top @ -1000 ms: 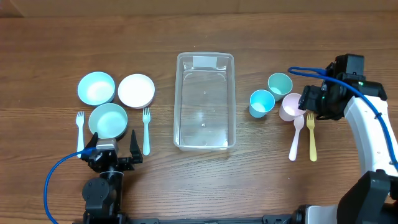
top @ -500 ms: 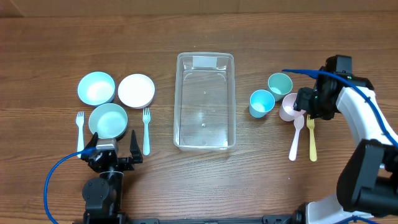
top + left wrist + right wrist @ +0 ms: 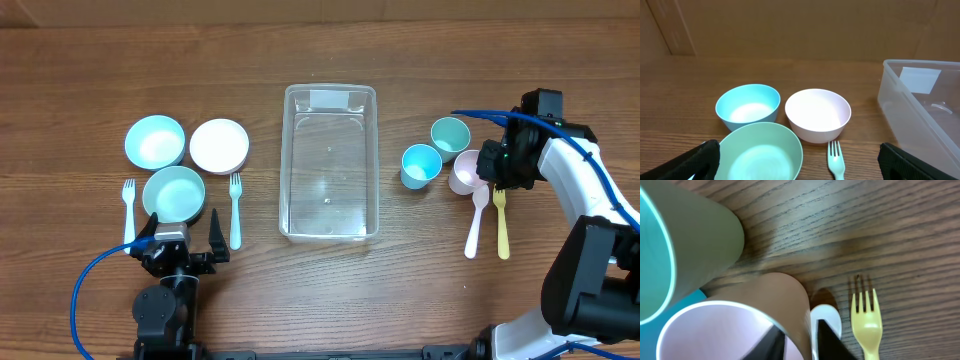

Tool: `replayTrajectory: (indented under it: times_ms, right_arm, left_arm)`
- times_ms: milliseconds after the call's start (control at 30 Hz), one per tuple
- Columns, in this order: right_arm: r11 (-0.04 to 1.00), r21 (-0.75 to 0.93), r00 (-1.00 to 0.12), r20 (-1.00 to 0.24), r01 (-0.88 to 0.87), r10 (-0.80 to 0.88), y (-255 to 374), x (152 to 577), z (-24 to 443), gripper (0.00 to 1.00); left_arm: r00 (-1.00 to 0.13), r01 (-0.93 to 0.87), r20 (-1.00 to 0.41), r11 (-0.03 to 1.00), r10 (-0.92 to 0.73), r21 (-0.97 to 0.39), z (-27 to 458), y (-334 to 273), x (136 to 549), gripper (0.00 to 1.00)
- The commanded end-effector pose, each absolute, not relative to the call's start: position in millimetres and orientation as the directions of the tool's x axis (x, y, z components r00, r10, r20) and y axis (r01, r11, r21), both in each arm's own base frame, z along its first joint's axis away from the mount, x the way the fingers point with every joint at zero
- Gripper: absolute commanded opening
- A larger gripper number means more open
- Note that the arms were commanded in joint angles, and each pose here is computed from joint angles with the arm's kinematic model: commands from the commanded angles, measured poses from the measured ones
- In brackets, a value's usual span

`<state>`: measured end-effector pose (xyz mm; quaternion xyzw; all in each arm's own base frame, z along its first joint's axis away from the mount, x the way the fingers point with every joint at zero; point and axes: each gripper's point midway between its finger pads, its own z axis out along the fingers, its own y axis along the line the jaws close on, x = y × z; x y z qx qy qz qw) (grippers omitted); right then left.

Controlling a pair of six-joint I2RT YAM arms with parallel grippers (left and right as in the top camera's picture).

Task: Pack container
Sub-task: 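Reach right gripper to the pink cup and grasp its rim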

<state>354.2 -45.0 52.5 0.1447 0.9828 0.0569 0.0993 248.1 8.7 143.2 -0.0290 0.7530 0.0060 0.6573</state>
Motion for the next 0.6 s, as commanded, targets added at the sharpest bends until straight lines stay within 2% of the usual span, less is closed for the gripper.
replayTrajectory:
  times_ms: [0, 200, 367, 567]
  right_arm:
    - [0.951, 0.147, -0.938, -0.18, 0.272, 0.296, -44, 356, 53, 0.13]
    - [0.951, 0.147, -0.937, -0.185, 0.271, 0.296, -45, 358, 57, 0.04]
    - [0.951, 0.147, -0.936, -0.191, 0.271, 0.296, -46, 365, 80, 0.04]
    - [0.955, 0.099, -0.932, -0.208, 0.28, 0.295, -56, 368, 129, 0.04]
  left_arm:
    - [-0.125, -0.051, -0.991, 0.998, -0.054, -0.048, 144, 9, 248, 1.0]
    - [-0.125, -0.051, -0.991, 0.998, -0.054, -0.048, 144, 9, 248, 1.0]
    - [-0.125, -0.051, -0.991, 0.998, -0.054, -0.048, 144, 9, 248, 1.0]
    - [-0.126, -0.051, -0.991, 0.998, -0.054, -0.047, 144, 9, 248, 1.0]
